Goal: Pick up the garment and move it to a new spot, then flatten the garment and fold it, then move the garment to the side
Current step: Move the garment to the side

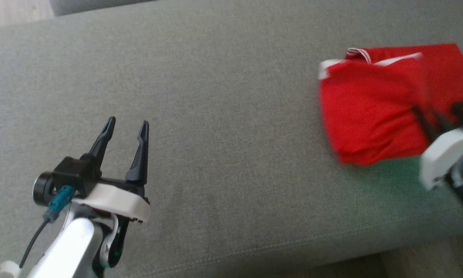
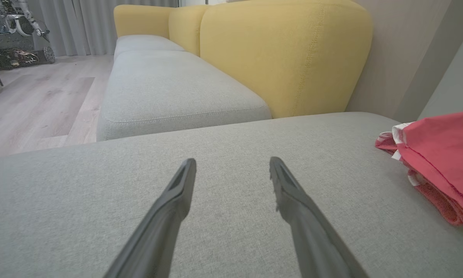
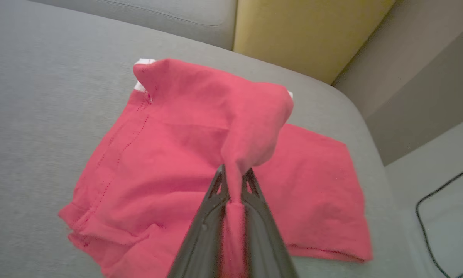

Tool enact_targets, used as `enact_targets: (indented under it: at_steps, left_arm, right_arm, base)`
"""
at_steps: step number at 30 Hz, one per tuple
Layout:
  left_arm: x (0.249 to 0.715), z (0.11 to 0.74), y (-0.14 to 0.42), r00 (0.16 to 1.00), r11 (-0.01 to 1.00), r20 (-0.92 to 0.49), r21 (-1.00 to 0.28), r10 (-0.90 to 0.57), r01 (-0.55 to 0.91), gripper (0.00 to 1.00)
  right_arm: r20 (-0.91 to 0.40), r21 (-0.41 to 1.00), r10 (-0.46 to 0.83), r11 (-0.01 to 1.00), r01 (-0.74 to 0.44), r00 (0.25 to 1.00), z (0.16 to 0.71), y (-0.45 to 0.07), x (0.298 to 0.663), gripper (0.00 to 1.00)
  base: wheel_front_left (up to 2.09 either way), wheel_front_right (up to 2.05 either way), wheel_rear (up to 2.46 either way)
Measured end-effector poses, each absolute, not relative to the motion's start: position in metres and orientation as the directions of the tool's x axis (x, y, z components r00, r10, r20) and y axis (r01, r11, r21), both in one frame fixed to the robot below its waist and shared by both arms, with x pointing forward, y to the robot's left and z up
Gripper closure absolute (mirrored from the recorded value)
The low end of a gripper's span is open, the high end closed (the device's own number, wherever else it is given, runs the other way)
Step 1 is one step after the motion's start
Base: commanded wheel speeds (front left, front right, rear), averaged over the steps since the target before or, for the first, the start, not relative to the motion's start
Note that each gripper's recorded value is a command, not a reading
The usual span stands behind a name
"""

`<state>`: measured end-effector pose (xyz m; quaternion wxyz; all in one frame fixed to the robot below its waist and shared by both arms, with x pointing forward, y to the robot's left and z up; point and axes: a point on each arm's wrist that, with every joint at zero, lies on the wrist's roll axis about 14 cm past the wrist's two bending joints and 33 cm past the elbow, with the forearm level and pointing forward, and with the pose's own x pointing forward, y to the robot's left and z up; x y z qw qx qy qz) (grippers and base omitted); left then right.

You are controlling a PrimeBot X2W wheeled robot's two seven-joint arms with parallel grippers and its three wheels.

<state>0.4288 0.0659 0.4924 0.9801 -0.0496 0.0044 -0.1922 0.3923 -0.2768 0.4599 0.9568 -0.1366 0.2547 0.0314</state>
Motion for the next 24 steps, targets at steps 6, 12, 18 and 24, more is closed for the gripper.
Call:
enact_targets:
  at_steps: [6, 12, 18, 24]
  left_arm:
    - [0.441, 0.486, 0.056, 0.916, 0.911, 0.007, -0.105, -0.401, 0.400, 0.00]
    - [0.455, 0.478, 0.052, 0.910, 0.903, 0.002, -0.115, -0.416, 0.413, 0.00]
    - [0.465, 0.465, 0.051, 0.905, 0.899, -0.020, -0.123, -0.426, 0.420, 0.00]
    - [0.477, 0.458, 0.051, 0.904, 0.898, -0.020, -0.124, -0.427, 0.422, 0.00]
  right_arm:
    - [-0.453, -0.312, -0.143, 0.950, -0.006, 0.880, 0.485, -0.333, 0.411, 1.00]
    - [-0.427, -0.336, -0.225, 0.939, 0.077, 0.876, 0.492, -0.367, 0.430, 1.00]
    - [-0.475, -0.333, -0.236, 0.940, 0.075, 0.848, 0.467, -0.374, 0.440, 1.00]
    - [-0.551, -0.310, -0.251, 0.947, 0.083, 0.796, 0.425, -0.383, 0.433, 1.00]
  base:
    - [0.00, 0.00, 0.00]
    - [0.00, 0.00, 0.00]
    - [0.00, 0.00, 0.00]
    - [0.00, 0.00, 0.00]
